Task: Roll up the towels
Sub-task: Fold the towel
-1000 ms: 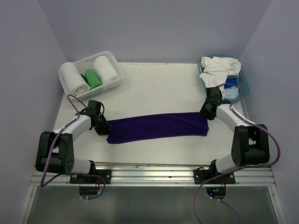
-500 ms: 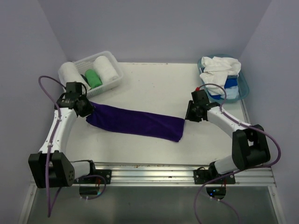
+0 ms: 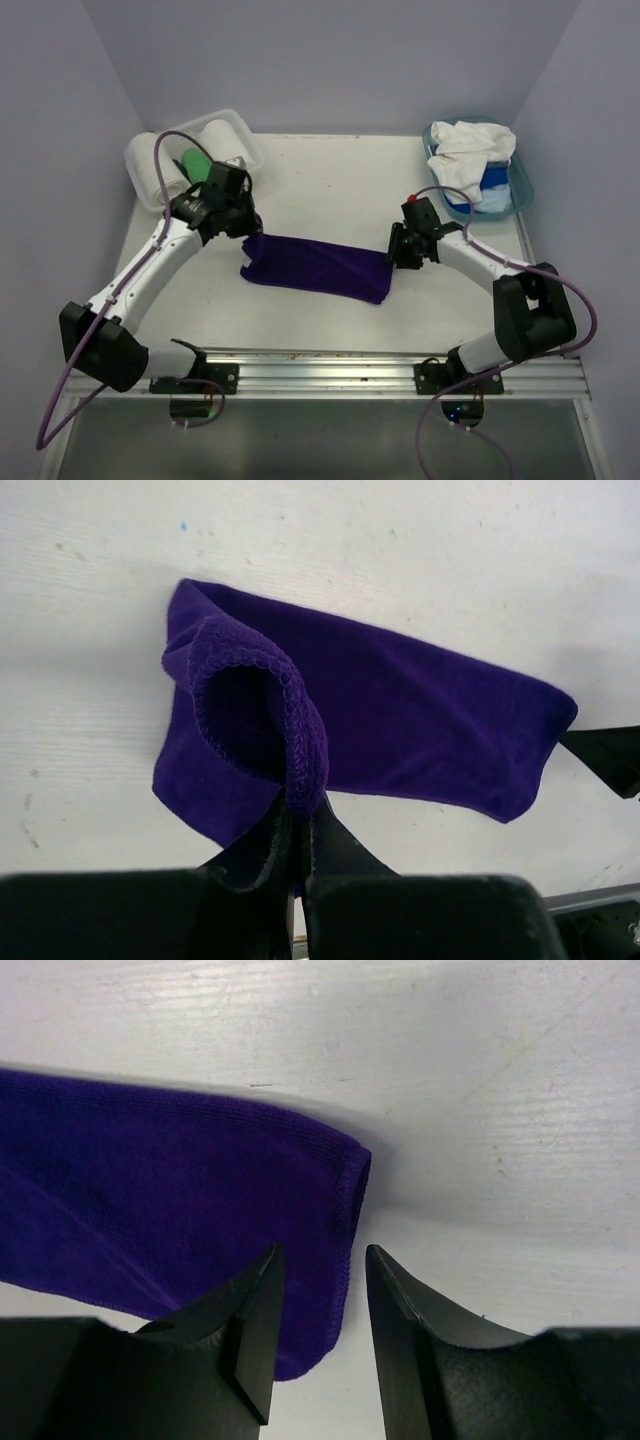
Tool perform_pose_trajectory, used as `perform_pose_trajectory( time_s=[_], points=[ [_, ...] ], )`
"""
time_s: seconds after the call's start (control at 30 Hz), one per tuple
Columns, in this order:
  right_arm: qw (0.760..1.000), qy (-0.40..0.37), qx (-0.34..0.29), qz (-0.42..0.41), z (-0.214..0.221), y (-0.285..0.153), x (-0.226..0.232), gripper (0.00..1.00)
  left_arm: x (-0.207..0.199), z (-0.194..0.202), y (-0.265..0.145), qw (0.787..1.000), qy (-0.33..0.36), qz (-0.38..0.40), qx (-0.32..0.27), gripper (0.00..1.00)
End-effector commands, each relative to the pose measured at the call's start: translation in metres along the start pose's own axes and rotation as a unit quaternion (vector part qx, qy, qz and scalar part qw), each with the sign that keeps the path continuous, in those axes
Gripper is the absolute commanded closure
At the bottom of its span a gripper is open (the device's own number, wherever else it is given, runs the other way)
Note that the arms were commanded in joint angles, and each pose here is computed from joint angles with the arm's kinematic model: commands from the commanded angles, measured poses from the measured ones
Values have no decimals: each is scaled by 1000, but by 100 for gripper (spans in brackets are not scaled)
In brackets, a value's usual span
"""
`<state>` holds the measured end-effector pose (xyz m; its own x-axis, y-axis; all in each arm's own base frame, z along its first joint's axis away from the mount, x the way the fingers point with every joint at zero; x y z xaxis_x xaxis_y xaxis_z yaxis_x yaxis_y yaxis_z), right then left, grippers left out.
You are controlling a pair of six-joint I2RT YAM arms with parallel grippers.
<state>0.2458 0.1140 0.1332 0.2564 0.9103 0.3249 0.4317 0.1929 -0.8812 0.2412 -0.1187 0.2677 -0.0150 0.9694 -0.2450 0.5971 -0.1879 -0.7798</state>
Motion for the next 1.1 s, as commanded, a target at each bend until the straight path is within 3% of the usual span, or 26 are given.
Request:
perform_pose_trajectory(
  time_s=[0.0,0.43,0.7,1.07],
  points=[
    [1000,5,0,15,5,-2,-7,57,-39,-3,6,1000,3,16,-8,100],
    [999,18,16,26,17,16,-17,65,-174,40,45,984,120,123,51,100],
    [999,24,33,21,21,33,-18,85,-210,60,82,972,141,159,97,100],
    [998,27,44,33,26,40,-24,85,-233,74,107,960,155,190,138,100]
  ],
)
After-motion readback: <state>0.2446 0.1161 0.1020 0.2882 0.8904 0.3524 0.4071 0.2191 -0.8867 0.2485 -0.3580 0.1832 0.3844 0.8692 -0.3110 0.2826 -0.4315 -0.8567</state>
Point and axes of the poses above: each gripper's point midway between its finger pads, its own y axis out along the fingers, its own x axis along the line the jaws close on, z = x × y, the point moved 10 cm from there along -y, back along the fingers, and after that the axes turned 8 degrees about y, right-handed, at the moved point
